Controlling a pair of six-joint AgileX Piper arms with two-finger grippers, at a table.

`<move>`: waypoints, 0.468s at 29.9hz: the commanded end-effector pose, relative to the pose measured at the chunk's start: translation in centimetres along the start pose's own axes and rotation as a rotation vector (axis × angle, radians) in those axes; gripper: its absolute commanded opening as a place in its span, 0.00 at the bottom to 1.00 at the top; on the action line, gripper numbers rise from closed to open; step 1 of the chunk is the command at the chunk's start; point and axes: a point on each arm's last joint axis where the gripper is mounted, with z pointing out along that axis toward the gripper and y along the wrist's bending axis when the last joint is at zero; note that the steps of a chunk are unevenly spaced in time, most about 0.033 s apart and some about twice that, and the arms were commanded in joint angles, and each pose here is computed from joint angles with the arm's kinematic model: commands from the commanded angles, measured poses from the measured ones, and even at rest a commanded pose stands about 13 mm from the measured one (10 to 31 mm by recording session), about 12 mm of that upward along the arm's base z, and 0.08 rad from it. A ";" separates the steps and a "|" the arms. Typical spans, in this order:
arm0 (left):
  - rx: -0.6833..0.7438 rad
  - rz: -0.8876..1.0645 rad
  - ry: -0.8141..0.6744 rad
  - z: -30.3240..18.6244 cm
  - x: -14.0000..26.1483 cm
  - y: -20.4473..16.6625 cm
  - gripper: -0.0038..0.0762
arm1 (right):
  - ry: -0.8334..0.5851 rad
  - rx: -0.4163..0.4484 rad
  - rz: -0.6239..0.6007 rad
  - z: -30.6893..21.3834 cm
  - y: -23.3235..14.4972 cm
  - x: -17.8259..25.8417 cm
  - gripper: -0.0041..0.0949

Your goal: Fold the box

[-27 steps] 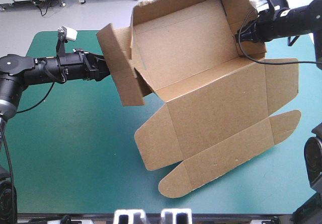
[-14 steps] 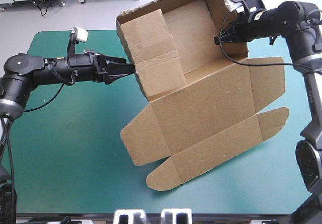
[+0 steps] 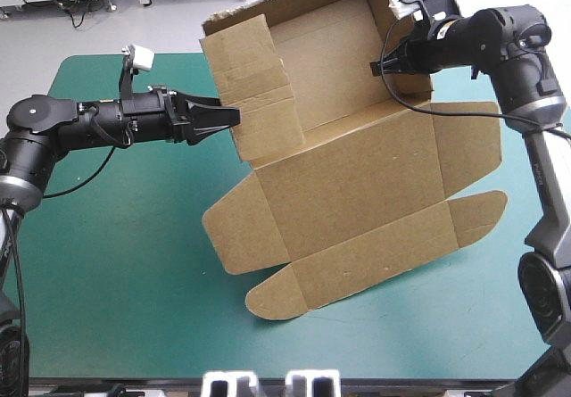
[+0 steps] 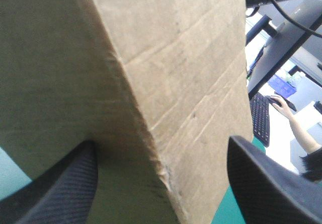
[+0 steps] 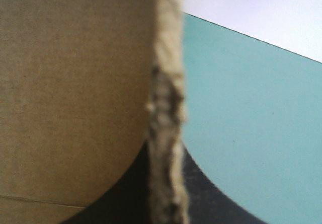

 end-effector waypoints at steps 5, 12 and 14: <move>-0.130 -0.049 -0.128 -0.8 -1.8 -0.6 0.69 | -0.161 -0.009 -0.001 -1.7 2.9 -2.1 0.02; -0.402 -0.067 -0.053 0.7 -1.1 0.5 0.69 | -0.151 -0.017 -0.039 0.9 5.6 -2.2 0.02; -0.477 -0.072 -0.066 1.1 -1.1 0.7 0.69 | -0.164 -0.034 -0.028 1.2 6.3 -2.3 0.02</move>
